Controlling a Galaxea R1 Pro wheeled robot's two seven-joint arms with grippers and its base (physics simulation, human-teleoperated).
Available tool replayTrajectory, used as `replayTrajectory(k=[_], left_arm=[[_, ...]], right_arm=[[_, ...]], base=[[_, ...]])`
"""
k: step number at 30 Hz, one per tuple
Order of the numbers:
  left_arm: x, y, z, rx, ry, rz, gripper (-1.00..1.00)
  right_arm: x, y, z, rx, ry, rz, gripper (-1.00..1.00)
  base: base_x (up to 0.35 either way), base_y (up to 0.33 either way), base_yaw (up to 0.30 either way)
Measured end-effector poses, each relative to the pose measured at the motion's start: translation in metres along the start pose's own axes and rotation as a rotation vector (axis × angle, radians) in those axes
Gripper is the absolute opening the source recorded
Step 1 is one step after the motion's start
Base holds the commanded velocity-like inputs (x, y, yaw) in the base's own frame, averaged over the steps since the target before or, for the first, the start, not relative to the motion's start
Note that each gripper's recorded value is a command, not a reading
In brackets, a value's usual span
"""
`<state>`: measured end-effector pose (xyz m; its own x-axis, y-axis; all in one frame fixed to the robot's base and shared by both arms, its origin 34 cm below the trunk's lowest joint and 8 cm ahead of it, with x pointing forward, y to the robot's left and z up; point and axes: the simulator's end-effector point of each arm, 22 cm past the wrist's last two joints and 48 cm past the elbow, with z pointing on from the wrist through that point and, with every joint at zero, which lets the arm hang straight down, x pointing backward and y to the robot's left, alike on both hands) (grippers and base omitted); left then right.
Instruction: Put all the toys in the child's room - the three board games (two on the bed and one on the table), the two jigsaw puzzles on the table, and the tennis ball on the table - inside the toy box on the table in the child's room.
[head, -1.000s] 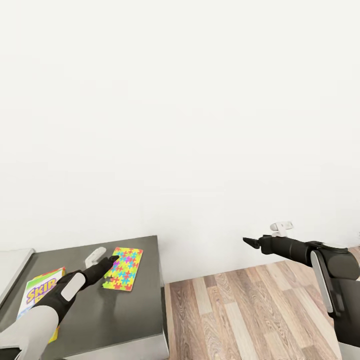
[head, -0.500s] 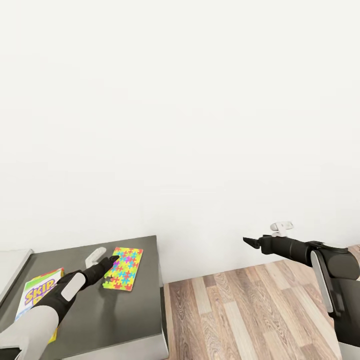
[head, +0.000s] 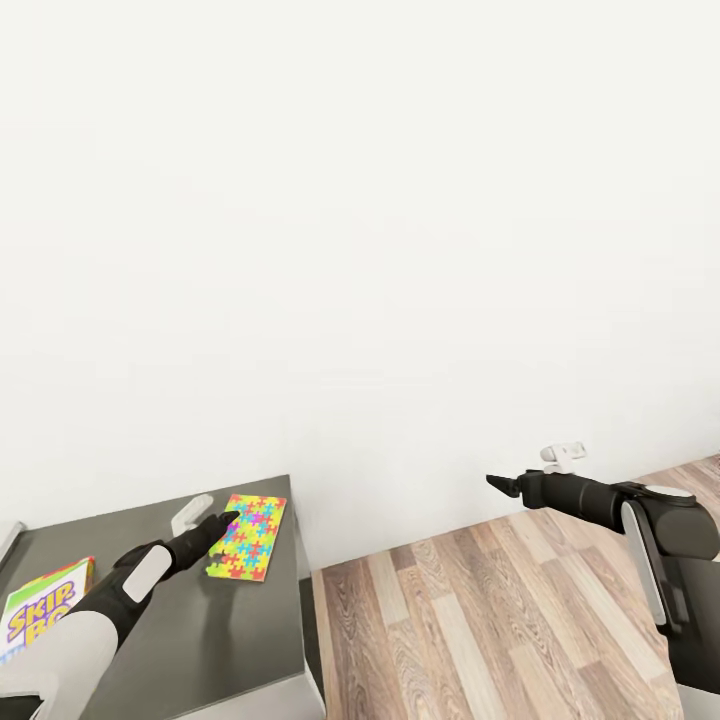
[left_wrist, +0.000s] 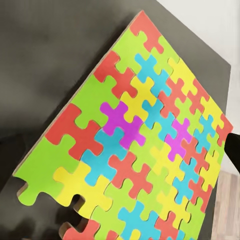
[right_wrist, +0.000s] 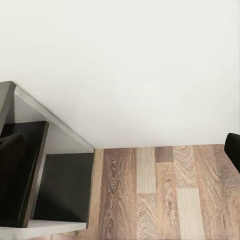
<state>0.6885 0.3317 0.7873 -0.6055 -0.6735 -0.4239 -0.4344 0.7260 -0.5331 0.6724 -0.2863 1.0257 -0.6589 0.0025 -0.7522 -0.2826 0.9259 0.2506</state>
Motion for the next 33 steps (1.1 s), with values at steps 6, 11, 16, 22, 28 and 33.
replayTrajectory(k=[6,11,16,22,28,33], left_arm=[[0.0005,-0.0004,0.0002,0.000,0.000,0.002,1.00],[0.0010,-0.0013,0.0006,0.000,-0.001,0.003,1.00],[0.0006,-0.0017,0.0008,0.001,-0.004,0.005,1.00],[0.0009,-0.0016,0.0009,0.000,-0.003,0.005,1.00],[0.0017,-0.0017,0.0013,0.000,-0.001,0.005,1.00],[0.0008,-0.0013,0.0008,0.000,-0.004,0.005,1.00]], right_arm=[[0.0000,0.0001,0.0001,0.000,0.000,0.000,1.00],[0.0000,0.0002,0.0000,0.000,0.000,0.000,1.00],[0.0004,0.0002,0.0001,0.000,0.000,0.001,1.00],[0.0008,0.0001,0.0003,0.000,0.001,0.001,1.00],[0.0009,0.0000,0.0005,0.000,0.002,0.001,1.00],[0.0009,0.0001,0.0003,0.000,0.001,0.001,1.00]], base=[[0.000,0.000,-0.063],[0.000,0.000,-0.201],[0.000,0.000,-0.079],[-0.035,-0.021,-0.015],[-0.183,-0.150,-0.002],[-0.159,-0.110,0.000]])
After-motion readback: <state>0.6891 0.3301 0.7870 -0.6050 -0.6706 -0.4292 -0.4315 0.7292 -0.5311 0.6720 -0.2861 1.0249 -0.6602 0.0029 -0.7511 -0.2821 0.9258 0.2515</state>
